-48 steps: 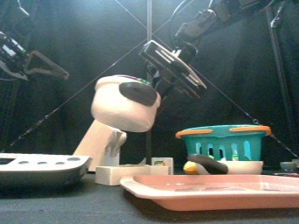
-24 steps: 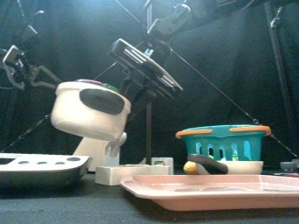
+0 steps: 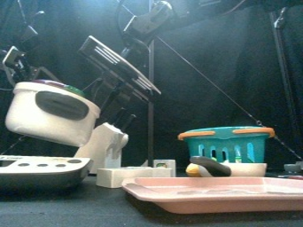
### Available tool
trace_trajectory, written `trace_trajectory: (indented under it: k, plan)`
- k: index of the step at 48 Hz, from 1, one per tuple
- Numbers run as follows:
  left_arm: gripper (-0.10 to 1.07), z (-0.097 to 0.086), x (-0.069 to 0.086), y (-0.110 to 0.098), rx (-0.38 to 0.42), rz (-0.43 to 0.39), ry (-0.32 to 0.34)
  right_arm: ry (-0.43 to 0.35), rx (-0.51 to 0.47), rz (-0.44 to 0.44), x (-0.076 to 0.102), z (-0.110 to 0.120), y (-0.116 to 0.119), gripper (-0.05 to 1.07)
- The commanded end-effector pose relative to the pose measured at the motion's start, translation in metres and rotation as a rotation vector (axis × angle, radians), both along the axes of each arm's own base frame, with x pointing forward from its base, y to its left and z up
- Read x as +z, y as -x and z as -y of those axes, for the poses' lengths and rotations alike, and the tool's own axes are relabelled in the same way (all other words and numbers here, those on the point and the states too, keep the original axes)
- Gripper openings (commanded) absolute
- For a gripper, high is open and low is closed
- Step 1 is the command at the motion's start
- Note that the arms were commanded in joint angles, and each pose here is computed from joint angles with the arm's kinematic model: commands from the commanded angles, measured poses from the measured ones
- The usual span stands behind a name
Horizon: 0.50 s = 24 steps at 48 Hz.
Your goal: Place pot on stove
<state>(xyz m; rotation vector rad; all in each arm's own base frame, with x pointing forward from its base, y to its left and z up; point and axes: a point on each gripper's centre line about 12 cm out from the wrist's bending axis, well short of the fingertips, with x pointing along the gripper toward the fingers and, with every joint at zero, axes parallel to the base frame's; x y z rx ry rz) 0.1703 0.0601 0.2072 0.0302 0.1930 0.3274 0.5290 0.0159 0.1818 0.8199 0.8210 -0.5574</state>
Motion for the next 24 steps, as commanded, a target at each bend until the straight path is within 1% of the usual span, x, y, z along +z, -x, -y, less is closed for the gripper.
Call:
trace_trajectory:
  k: [1,6,12,18,24]
  plan:
    - [-0.02,-0.001,0.004,-0.002,0.000,0.010,-0.005,0.008,0.006,0.071,0.027,-0.001,-0.011,0.28]
    - [-0.02,-0.001,0.004,-0.002,0.000,0.010,-0.005,0.011,0.003,0.066,0.025,-0.001,-0.017,0.28]
    - [-0.02,-0.001,0.004,-0.002,0.000,0.010,-0.005,0.015,0.001,0.036,0.016,-0.004,-0.022,0.28]
    - [-0.02,-0.001,0.004,-0.002,0.000,0.010,-0.005,0.020,-0.002,0.009,0.014,-0.006,-0.023,0.28]
    - [-0.02,-0.001,0.004,-0.002,0.000,0.010,-0.005,0.021,0.002,0.006,0.013,-0.010,-0.027,0.28]
